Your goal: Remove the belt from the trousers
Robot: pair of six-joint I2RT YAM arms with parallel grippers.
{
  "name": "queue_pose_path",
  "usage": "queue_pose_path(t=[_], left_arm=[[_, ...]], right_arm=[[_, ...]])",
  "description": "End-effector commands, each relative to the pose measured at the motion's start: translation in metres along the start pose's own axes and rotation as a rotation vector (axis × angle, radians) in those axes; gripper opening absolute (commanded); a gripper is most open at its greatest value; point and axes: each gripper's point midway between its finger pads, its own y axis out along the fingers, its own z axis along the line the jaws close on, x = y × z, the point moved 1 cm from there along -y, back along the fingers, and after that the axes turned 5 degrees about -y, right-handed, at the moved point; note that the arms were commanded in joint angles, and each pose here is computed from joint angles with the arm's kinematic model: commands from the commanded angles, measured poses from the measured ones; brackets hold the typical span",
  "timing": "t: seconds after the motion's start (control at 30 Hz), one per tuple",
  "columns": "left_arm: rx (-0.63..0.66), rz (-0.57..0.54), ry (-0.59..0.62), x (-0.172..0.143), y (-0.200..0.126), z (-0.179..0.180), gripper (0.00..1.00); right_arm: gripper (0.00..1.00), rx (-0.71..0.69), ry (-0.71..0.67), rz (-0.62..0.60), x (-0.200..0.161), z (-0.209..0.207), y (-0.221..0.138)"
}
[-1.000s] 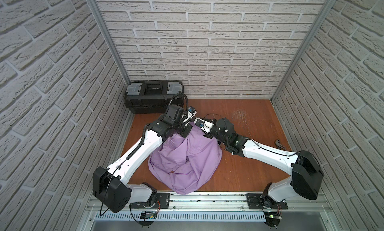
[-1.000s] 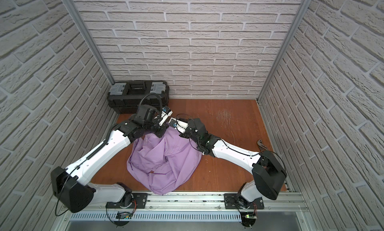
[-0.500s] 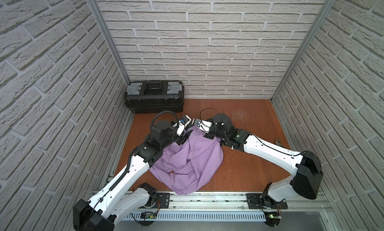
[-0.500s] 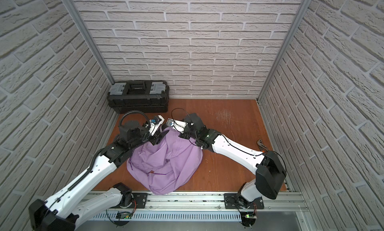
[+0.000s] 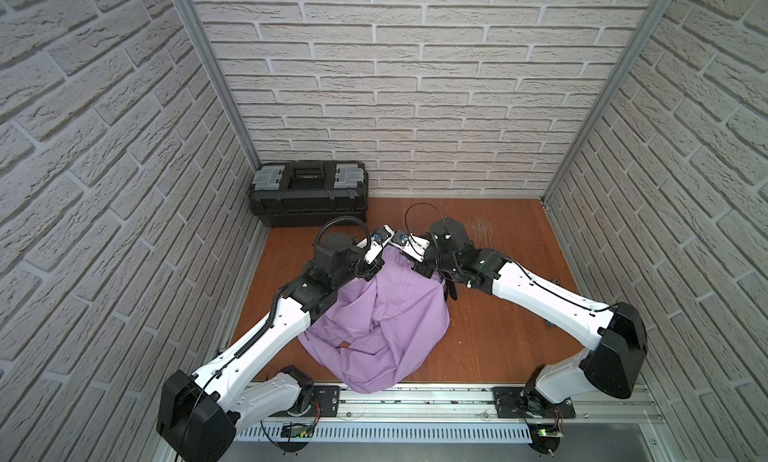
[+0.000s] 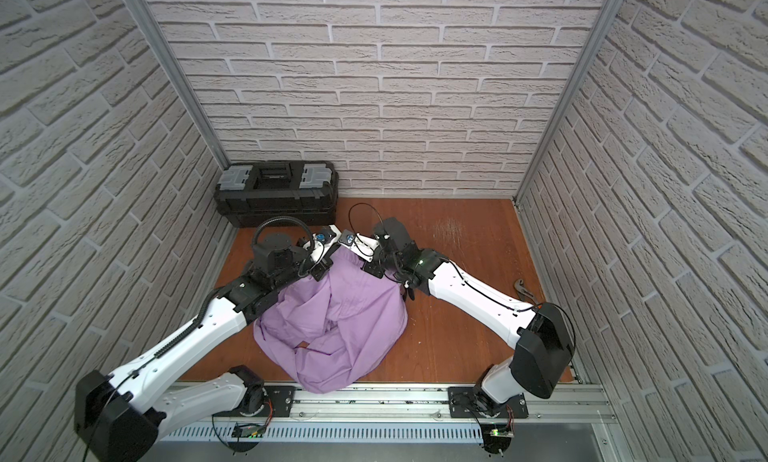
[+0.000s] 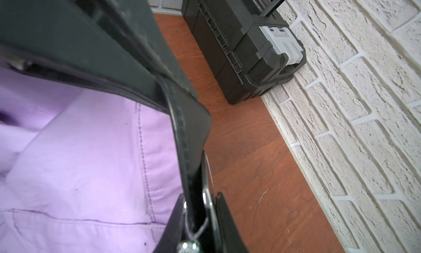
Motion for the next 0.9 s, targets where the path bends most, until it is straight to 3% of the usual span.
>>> queue_pose_path(t=[0.0,0.1,0.2,0.37,0.57,0.77,0.87], left_arm=[[-0.053,-0.013,0.049,0.004,0.000,-0.012,0.00],[-0.046,0.005,0.010,0.004,-0.001,-0.011,0.00],[-0.032,0.030,-0.052,0.005,-0.003,-0.007,0.00],[0.004,0.074,-0.136,0.007,-0.004,0.000,0.00],[0.007,0.114,-0.224,0.013,-0.001,0.002,0.00],[0.030,0.160,-0.271,0.011,0.003,0.007,0.00],[0.035,0.153,-0.284,0.013,0.003,0.008,0.00]], right_arm=[[0.19,0.002,0.086,-0.152,0.031,-0.009,-0.013],[0.54,-0.007,0.132,-0.185,0.033,-0.013,-0.020],[0.60,-0.018,0.199,-0.238,0.033,-0.019,-0.034],[0.54,-0.052,0.253,-0.292,0.029,-0.022,-0.051],[0.37,-0.078,0.230,-0.282,0.021,-0.014,-0.043],[0.42,-0.093,0.157,-0.254,0.024,-0.007,-0.038],[0.40,-0.112,0.133,-0.241,0.025,-0.006,-0.035]])
